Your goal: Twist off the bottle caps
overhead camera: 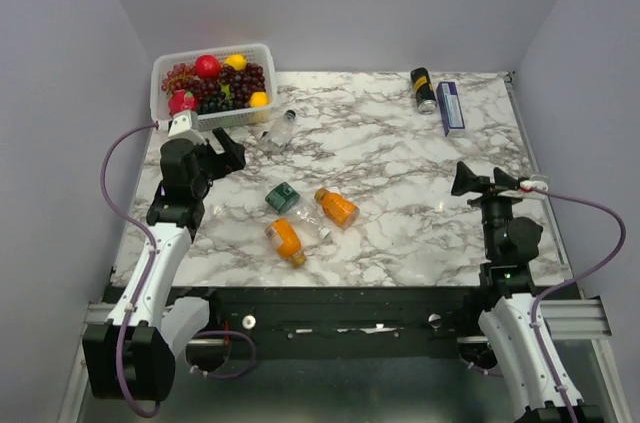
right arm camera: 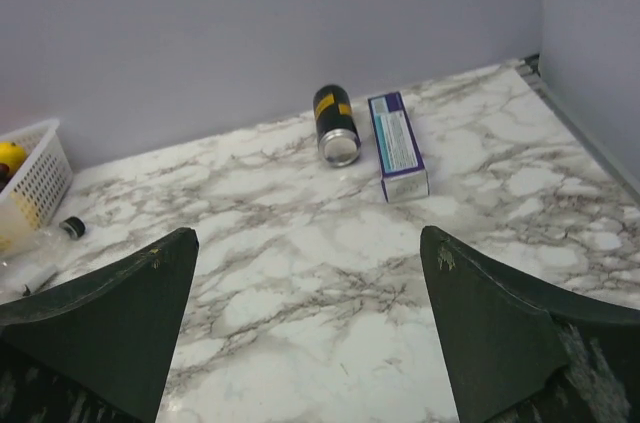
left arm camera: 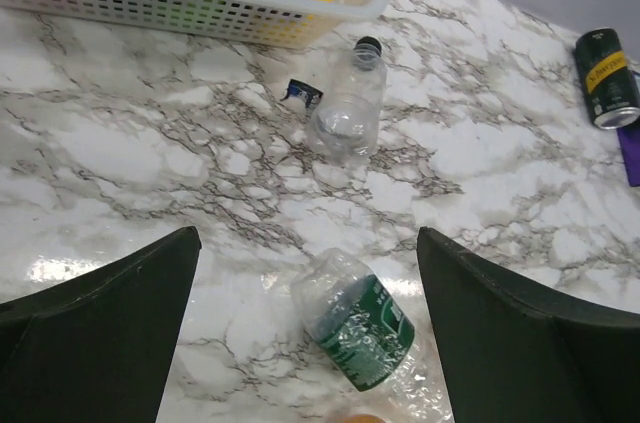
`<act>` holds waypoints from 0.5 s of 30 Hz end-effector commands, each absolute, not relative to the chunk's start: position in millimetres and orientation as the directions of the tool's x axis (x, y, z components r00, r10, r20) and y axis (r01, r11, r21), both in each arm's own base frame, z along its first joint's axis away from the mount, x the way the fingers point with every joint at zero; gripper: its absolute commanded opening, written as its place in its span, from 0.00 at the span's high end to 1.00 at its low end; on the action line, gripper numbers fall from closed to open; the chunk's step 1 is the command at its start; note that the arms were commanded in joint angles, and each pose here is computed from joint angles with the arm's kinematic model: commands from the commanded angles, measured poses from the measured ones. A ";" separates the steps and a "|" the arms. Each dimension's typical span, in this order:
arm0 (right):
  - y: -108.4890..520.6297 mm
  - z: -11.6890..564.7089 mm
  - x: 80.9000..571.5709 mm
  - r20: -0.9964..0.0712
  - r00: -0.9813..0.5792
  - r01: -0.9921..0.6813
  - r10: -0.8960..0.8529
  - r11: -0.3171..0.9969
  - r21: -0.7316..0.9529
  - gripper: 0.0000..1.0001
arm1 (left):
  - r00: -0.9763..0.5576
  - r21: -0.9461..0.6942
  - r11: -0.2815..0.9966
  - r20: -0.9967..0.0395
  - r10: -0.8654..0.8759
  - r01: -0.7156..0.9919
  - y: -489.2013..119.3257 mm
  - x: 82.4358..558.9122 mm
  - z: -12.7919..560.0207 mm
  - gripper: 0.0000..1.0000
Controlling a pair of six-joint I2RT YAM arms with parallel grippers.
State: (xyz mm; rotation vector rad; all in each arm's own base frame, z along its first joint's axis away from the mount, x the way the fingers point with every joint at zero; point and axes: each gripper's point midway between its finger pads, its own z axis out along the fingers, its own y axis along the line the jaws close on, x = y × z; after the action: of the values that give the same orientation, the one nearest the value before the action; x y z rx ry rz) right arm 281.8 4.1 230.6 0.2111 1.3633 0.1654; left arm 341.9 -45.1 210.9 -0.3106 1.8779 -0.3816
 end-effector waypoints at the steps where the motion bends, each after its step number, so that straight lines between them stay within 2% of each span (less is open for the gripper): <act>1: -3.9 232.5 285.8 -0.932 0.079 0.104 0.355 0.927 0.362 0.00 | -0.354 -0.511 0.859 -0.808 -0.471 0.024 -64.3 332.7 237.2 0.01; 3: -6.1 222.3 286.0 -0.929 0.009 0.149 0.369 0.919 0.366 0.00 | -0.381 -0.533 0.845 -0.792 -0.478 0.047 -71.7 330.0 240.6 0.01; 5: 2.9 226.6 289.3 -0.936 -0.034 0.106 0.349 0.933 0.344 0.00 | -0.404 -0.563 0.822 -0.773 -0.490 0.080 -80.3 328.2 248.6 0.01; 7: 29.7 229.0 289.6 -0.950 -0.089 -0.052 0.301 0.951 0.306 0.00 | -0.444 -0.600 0.788 -0.748 -0.493 0.136 -93.7 324.9 255.6 0.01; 9: 44.0 231.2 291.5 -0.949 -0.102 -0.133 0.299 0.941 0.311 0.00 | -0.502 -0.637 0.733 -0.727 -0.468 0.239 -113.2 317.0 262.6 0.01; 11: 71.6 234.4 289.7 -0.959 -0.138 -0.300 0.249 0.912 0.280 0.00 | -0.516 -0.644 0.679 -0.739 -0.433 0.353 -127.4 314.2 273.3 0.01; 12: 78.6 235.1 289.5 -0.956 -0.162 -0.335 0.245 0.898 0.287 0.00 | -0.516 -0.643 0.649 -0.748 -0.417 0.407 -130.9 311.3 278.7 0.01; 13: 88.4 236.1 286.9 -0.952 -0.190 -0.385 0.241 0.874 0.298 0.00 | -0.526 -0.633 0.564 -0.767 -0.366 0.530 -147.0 298.5 288.6 0.01; 15: 100.0 235.2 288.4 -0.947 -0.233 -0.432 0.223 0.848 0.306 0.00 | -0.501 -0.596 0.544 -0.800 -0.331 0.591 -151.0 293.1 294.8 0.01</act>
State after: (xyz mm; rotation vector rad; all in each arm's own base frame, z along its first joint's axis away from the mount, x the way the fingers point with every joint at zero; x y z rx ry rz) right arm 297.6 58.1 224.9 0.0594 1.6649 0.4213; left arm 323.5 -116.2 264.7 -0.1113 1.8757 -0.8951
